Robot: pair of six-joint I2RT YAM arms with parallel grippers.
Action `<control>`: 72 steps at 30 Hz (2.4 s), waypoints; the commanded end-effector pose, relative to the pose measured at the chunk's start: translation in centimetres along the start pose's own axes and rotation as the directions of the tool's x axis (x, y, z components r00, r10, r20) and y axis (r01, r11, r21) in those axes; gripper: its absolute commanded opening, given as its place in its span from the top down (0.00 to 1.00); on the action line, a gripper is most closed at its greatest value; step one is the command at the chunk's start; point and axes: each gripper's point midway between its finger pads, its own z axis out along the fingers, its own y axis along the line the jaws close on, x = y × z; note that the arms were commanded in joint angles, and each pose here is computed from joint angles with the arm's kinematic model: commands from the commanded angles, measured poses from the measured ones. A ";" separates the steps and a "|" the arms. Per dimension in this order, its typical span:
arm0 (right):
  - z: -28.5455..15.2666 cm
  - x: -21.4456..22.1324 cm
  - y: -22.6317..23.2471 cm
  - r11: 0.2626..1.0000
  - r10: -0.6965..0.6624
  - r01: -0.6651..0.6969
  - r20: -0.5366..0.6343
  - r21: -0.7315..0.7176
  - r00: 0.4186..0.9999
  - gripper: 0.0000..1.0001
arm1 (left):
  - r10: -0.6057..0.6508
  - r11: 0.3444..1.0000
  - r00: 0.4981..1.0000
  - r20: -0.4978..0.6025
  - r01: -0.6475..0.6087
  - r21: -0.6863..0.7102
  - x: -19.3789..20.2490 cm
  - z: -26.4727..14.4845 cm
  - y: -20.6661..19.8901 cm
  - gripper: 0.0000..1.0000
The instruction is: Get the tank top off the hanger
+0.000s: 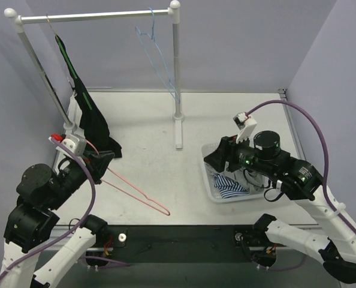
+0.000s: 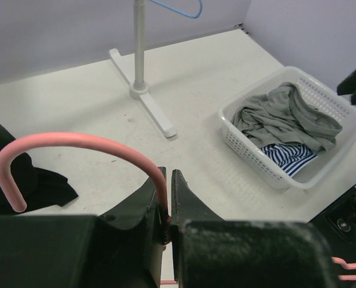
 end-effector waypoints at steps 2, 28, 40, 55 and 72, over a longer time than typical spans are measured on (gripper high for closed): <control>-0.9 -0.3 7.9 0.963 -0.011 0.013 0.011 -0.268 1.000 0.49 | 0.028 0.998 0.999 -0.029 -0.030 -0.059 0.6 1.2 1.4 1.00; 1.5 8.5 17.1 0.889 -0.299 0.213 -0.161 -0.404 0.941 0.53 | 0.004 0.999 0.998 -0.058 -0.007 -0.043 0.7 2.2 1.0 1.00; 2.4 8.6 15.6 0.916 -0.337 0.279 -0.176 -0.288 0.925 1.00 | -0.024 1.000 0.998 -0.053 0.023 -0.004 -0.2 2.4 0.1 1.00; -1.2 5.2 13.2 0.919 -0.357 0.329 -0.109 -0.215 0.928 1.00 | -0.073 0.997 0.990 0.118 0.074 -0.007 -5.1 -0.9 -0.7 0.03; 0.5 -5.9 9.1 0.905 -0.411 0.409 -0.011 0.118 0.912 1.00 | -0.016 0.944 0.987 0.161 0.068 -0.323 2.5 -3.7 6.2 0.03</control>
